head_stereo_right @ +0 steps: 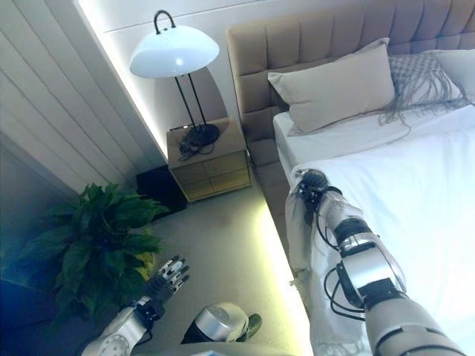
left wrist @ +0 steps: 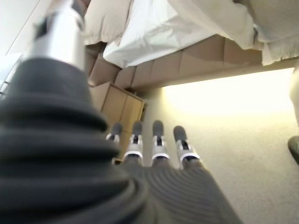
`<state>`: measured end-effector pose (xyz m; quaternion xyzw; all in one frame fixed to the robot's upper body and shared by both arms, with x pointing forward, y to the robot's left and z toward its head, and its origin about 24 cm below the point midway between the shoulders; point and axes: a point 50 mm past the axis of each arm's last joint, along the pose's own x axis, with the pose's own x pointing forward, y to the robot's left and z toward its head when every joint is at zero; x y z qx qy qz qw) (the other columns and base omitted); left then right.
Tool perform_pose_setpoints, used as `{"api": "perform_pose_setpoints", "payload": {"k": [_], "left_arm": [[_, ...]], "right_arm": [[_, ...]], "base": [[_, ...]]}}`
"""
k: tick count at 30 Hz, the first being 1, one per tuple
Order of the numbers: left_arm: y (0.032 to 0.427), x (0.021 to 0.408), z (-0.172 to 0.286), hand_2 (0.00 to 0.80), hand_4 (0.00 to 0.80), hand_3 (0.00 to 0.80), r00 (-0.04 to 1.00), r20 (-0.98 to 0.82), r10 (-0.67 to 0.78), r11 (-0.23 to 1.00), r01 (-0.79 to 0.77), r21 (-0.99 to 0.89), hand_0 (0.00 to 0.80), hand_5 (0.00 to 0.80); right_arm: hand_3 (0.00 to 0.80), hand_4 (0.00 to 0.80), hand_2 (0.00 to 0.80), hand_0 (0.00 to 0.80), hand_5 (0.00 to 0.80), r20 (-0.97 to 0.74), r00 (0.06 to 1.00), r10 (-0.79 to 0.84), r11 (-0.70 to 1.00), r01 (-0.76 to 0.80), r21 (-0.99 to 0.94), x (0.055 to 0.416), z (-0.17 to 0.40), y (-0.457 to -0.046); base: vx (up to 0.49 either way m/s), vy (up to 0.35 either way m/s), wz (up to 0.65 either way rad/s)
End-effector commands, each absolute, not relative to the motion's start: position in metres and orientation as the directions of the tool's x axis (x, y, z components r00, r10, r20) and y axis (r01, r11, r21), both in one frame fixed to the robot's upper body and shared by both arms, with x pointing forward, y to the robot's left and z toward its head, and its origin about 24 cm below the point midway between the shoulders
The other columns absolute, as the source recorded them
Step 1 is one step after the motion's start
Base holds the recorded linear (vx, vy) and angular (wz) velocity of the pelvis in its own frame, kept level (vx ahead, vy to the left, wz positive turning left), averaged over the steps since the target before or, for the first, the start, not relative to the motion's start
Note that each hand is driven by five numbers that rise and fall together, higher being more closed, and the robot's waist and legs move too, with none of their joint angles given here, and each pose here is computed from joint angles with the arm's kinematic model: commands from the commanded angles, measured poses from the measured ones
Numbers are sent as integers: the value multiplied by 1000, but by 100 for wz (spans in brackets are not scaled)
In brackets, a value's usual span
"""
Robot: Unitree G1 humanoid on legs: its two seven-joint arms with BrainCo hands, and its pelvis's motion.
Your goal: Make the bed neatly
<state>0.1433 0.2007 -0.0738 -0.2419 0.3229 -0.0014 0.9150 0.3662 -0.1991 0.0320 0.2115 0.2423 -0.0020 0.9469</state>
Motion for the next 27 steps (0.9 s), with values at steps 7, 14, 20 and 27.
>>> {"api": "perform_pose_setpoints", "payload": {"k": [7,14,20,27], "left_arm": [[195,145,-54,0,0,0,825,-496,-271,901,37,-431,0,0],[194,151,-50,0,0,0,833,-480,-277,900,50,-432,0,0],[191,152,-50,0,0,0,844,-471,-257,903,36,-429,0,0],[181,151,-51,0,0,0,854,-461,-240,900,17,-437,0,0]], "right_arm": [[0,0,0,0,0,-336,841,425,837,-224,499,377,54,-128],[0,0,0,0,0,-410,763,499,757,-153,636,354,20,-121],[0,0,0,0,0,-266,803,533,639,-176,749,343,22,-85],[0,0,0,0,0,-297,736,608,641,-234,731,314,-3,-59]], "base": [[-35,-66,-5],[-36,-66,-12],[-19,-53,-8],[-59,-48,-15]]}}
